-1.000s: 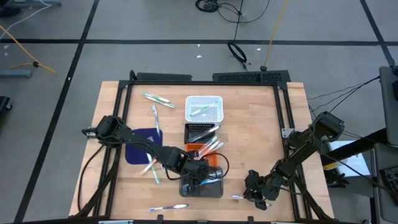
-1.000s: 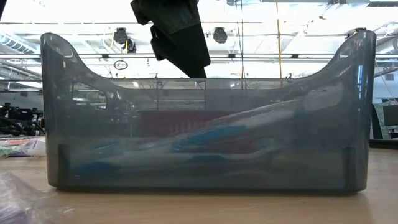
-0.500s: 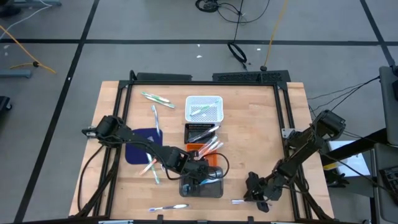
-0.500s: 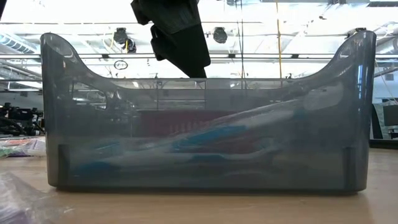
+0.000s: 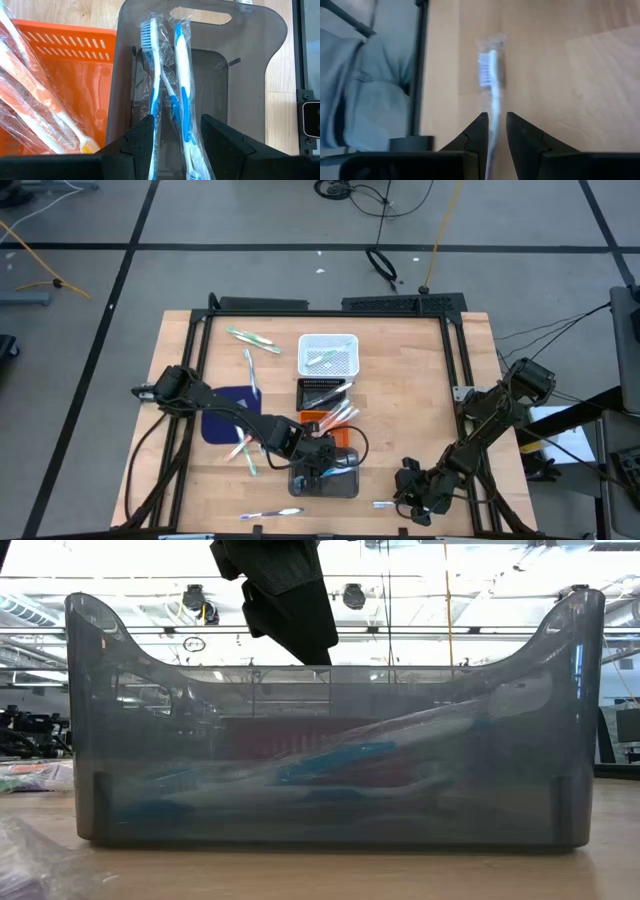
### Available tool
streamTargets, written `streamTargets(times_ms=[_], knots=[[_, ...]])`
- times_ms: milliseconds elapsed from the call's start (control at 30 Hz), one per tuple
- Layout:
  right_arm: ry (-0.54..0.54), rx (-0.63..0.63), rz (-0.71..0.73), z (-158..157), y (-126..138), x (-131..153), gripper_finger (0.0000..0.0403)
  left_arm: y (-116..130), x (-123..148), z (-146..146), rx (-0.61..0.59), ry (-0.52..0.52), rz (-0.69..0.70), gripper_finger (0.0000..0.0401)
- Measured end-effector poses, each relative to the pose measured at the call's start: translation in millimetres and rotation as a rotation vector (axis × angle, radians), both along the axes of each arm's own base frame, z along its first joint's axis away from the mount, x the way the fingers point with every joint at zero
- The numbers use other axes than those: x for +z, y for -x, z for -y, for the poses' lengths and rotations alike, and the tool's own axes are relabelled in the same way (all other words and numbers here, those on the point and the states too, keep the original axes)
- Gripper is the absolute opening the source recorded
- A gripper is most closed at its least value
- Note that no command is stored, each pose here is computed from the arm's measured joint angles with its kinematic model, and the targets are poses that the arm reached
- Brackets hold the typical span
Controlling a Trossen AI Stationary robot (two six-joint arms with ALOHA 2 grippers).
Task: Pick & Place Toothbrushes
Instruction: Put the bottom right violet toothbrush into the black bin
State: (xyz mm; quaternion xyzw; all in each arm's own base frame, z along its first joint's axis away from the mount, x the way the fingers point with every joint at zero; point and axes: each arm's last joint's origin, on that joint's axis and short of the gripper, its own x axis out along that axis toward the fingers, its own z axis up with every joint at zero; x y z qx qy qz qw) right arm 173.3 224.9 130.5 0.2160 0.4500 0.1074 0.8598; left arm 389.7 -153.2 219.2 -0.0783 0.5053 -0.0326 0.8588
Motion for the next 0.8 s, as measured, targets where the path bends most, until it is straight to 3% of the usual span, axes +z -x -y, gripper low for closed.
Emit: streamTargets(times_ms=[267,667,800], knots=[[-0.022,0.011,0.000,-10.2,-0.2,-1.9,0.0059,0.0,0.0,0.0,0.000,0.000,0.000,0.0166],[0.133,0.066,-0.089,-38.5,-17.9,-17.2,0.0057,0.0,0.0,0.2,0.007,0.004,0.000,0.0166],[0.152,0.064,-0.107,-39.4,-18.6,-14.9,0.0026,0.2,0.0,0.7,0.014,0.009,-0.002,0.0166]])
